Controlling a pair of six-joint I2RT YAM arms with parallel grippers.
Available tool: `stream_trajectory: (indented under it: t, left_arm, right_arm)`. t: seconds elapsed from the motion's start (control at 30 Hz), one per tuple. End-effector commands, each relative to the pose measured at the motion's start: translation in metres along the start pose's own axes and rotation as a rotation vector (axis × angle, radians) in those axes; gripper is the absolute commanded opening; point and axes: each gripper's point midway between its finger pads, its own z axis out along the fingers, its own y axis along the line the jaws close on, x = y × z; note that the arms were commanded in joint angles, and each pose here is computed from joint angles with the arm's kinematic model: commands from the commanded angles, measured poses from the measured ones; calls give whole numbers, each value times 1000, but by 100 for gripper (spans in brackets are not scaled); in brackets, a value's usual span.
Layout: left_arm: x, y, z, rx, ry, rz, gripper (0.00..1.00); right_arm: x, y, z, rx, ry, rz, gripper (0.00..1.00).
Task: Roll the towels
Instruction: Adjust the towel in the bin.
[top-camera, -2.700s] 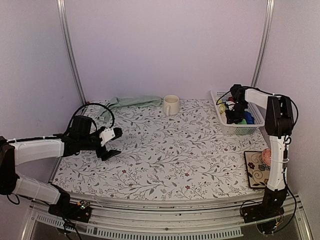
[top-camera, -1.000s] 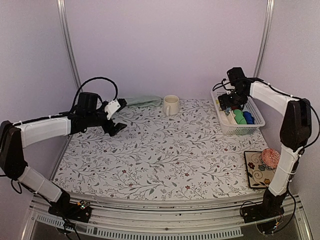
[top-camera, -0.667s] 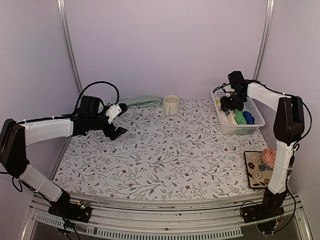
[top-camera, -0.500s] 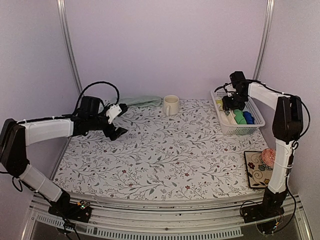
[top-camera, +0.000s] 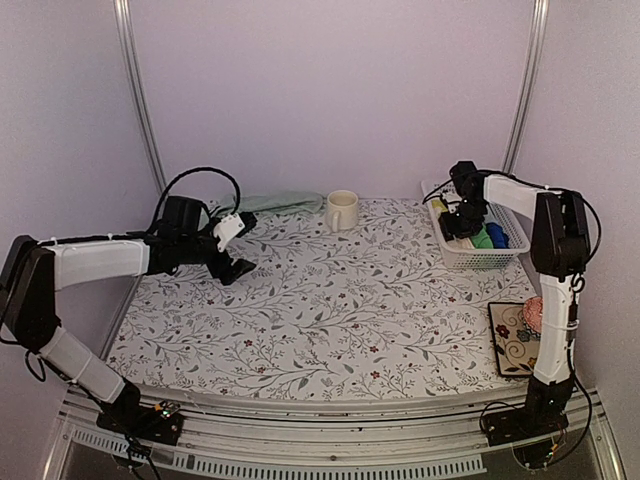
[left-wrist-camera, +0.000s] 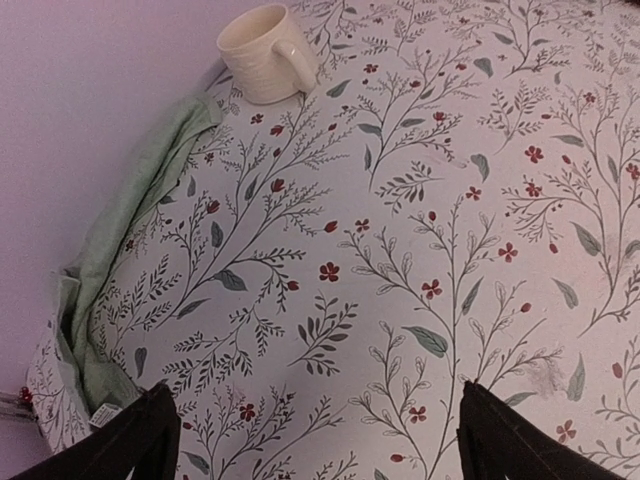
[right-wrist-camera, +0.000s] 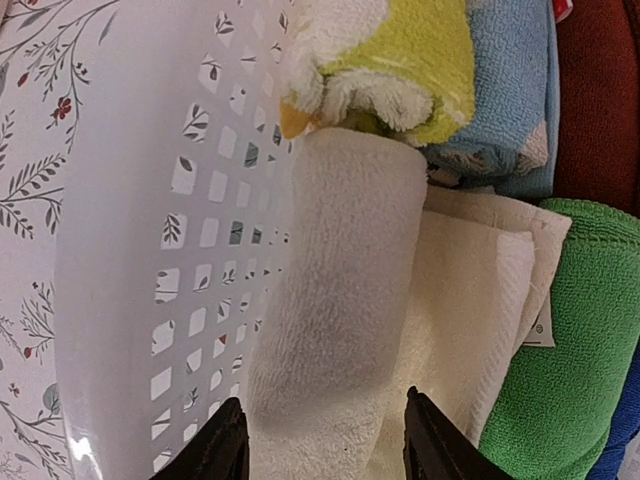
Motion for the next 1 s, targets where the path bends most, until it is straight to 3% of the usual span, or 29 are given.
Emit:
stream_trajectory:
  t: [0.0, 0.37, 0.8, 0.97]
  left_arm:
    - [3, -3, 5, 9, -7, -5, 97]
    - [4, -3, 7, 8, -5, -3, 97]
    - [3, -5, 5, 15, -13, -1, 97]
    - [3, -5, 4, 15, -14, 0, 97]
  right_arm:
    - [0, 1, 7, 5, 25, -16, 53]
    - [7, 2, 23, -3, 75, -9, 36]
    - [9, -7, 20, -20, 75, 37, 8]
    - [6, -6, 15, -141, 31, 89, 4]
